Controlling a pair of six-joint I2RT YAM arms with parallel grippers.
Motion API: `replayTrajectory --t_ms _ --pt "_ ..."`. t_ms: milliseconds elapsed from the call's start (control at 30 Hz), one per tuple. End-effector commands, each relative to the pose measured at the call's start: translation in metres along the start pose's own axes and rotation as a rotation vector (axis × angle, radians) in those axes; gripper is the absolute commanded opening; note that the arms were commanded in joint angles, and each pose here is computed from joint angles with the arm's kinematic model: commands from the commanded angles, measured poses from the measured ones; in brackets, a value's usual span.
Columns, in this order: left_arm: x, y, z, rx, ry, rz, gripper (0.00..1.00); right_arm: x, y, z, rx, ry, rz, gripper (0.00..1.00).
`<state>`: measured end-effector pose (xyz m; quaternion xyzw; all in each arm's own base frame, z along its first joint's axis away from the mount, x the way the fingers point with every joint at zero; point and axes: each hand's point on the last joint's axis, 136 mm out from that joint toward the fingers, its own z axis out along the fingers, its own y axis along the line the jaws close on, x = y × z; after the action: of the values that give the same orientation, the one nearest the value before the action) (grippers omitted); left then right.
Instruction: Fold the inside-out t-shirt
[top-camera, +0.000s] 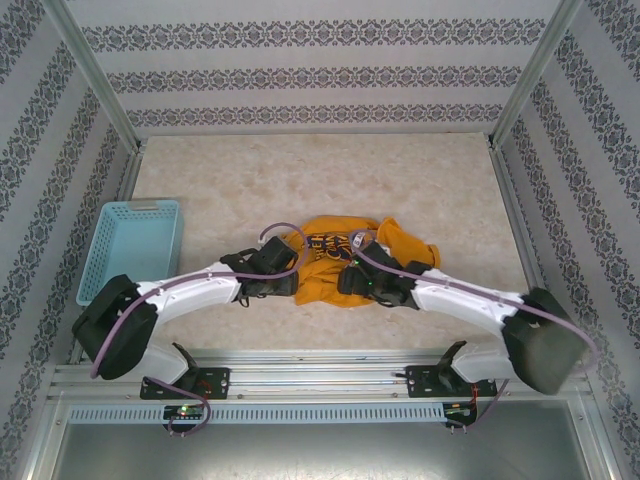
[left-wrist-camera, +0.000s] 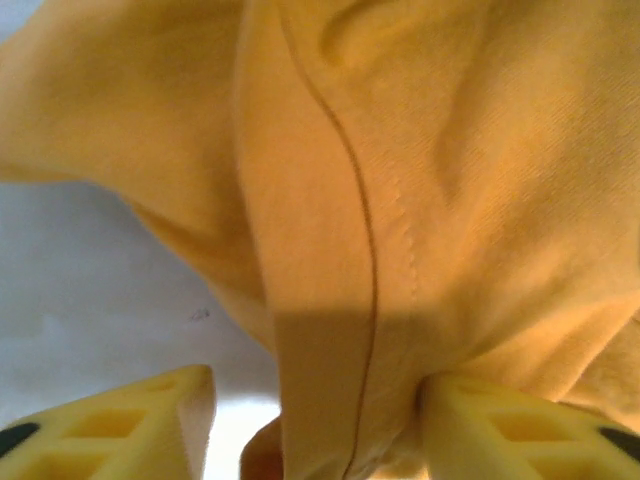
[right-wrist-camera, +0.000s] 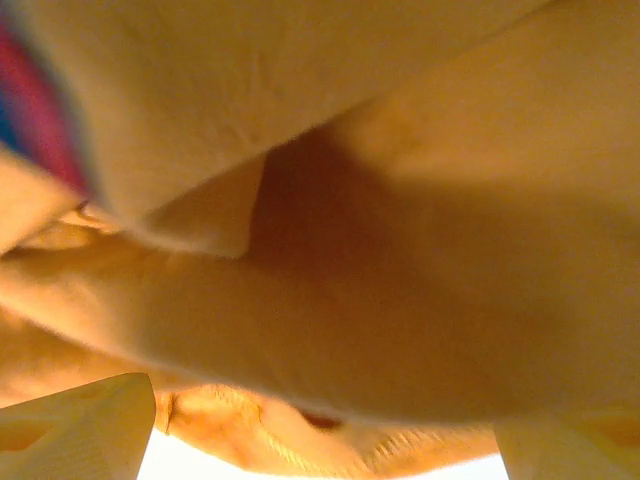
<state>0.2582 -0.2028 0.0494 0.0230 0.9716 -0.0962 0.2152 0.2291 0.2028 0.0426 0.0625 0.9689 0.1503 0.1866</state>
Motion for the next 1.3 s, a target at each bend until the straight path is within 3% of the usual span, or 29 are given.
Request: replayTrajectory --t_ms 0,67,167,267,333,533,633,733,833,900,1000,1067,1200,1267 --pt "-0.027 -0.012 0.004 0.044 -0.07 -0.023 0.41 -0.015 0.026 0.019 -0.066 -0.024 0.069 0.86" --pt "-0.039 -0.017 -0.001 0.062 -0.097 -0.026 0.3 -0.024 0.023 0.028 -0.035 -0.025 0.073 0.8" --pt "-0.053 -0.026 -0.014 0.092 -0.129 -0.008 0.14 -0.042 0.008 0.027 0.02 -0.06 0.068 0.6" --pt "-0.062 -0.025 -0.029 0.097 -0.161 0.006 0.02 -0.059 -0.02 0.019 0.106 -0.109 0.057 0.18" --pt "-0.069 -0.021 -0.044 0.111 -0.184 -0.01 0.0 -0.069 -0.04 0.007 0.158 -0.124 0.057 0.0" --pt "-0.104 -0.002 -0.12 0.217 -0.386 -0.109 0.0 -0.108 -0.088 -0.059 0.297 -0.279 0.024 0.0" --pt "-0.118 0.01 -0.147 0.25 -0.48 -0.149 0.0 -0.131 -0.105 -0.088 0.286 -0.338 0.049 0.0" --pt "-0.123 0.015 -0.148 0.274 -0.483 -0.176 0.0 -0.147 -0.101 -0.101 0.226 -0.36 0.025 0.0" --pt "-0.119 0.005 -0.124 0.309 -0.398 -0.18 0.0 -0.152 -0.086 -0.093 0.173 -0.323 -0.029 0.0" --pt "-0.113 -0.005 -0.102 0.35 -0.322 -0.187 0.0 -0.147 -0.082 -0.075 0.159 -0.266 -0.039 0.1" --pt "-0.098 -0.014 -0.067 0.388 -0.206 -0.226 0.0 -0.135 -0.086 -0.053 0.197 -0.189 -0.029 0.37" --pt "-0.09 -0.022 -0.053 0.444 -0.158 -0.254 0.0 -0.126 -0.083 -0.052 0.21 -0.176 -0.048 0.49" --pt "-0.075 -0.026 -0.044 0.489 -0.105 -0.305 0.0 -0.108 -0.049 -0.074 0.153 -0.246 -0.125 0.6" --pt "-0.071 -0.023 -0.043 0.484 -0.112 -0.317 0.0 -0.096 -0.014 -0.083 0.039 -0.296 -0.178 0.61"
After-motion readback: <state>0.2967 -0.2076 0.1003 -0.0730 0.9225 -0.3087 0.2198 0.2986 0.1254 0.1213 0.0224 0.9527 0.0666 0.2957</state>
